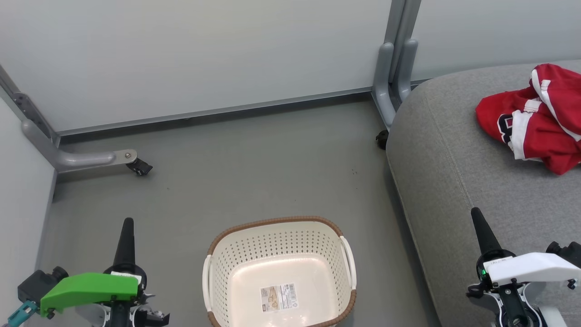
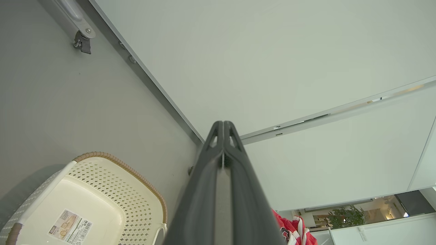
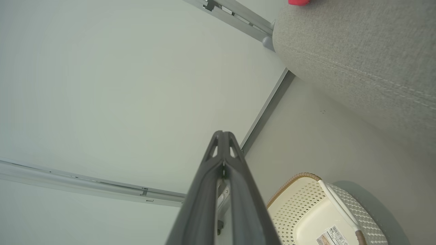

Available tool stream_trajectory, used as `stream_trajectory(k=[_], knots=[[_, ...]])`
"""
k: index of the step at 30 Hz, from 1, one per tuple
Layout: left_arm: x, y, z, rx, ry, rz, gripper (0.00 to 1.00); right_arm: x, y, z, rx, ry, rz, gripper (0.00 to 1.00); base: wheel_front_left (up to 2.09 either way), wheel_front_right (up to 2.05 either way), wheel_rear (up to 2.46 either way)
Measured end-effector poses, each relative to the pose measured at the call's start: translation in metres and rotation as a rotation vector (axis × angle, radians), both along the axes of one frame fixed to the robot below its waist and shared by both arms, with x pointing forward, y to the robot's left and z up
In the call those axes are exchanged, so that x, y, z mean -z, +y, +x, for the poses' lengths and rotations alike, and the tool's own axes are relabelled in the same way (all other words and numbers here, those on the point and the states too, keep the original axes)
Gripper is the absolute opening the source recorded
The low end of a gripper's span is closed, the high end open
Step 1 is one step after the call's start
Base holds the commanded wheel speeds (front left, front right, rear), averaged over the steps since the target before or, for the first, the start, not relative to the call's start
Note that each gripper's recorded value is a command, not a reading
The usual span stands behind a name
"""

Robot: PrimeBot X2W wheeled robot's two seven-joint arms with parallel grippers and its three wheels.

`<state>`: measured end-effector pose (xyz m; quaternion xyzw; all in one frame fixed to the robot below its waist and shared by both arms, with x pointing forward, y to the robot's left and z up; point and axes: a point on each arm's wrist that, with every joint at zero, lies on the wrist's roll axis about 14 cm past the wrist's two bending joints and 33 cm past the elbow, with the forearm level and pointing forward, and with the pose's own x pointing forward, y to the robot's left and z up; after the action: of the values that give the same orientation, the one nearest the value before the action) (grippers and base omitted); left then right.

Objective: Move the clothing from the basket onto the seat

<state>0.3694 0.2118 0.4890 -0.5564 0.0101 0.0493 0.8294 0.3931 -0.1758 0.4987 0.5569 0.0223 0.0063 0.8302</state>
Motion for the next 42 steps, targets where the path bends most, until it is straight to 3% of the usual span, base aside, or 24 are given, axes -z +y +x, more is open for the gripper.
stream_trajectory(k=[42], knots=[[-0.011,-0.01,0.015,0.045,-0.057,-0.338,0.0,-0.004,-0.02,-0.004,0.036,-0.008,0.338,0.0,0.0,0.0,0.0]])
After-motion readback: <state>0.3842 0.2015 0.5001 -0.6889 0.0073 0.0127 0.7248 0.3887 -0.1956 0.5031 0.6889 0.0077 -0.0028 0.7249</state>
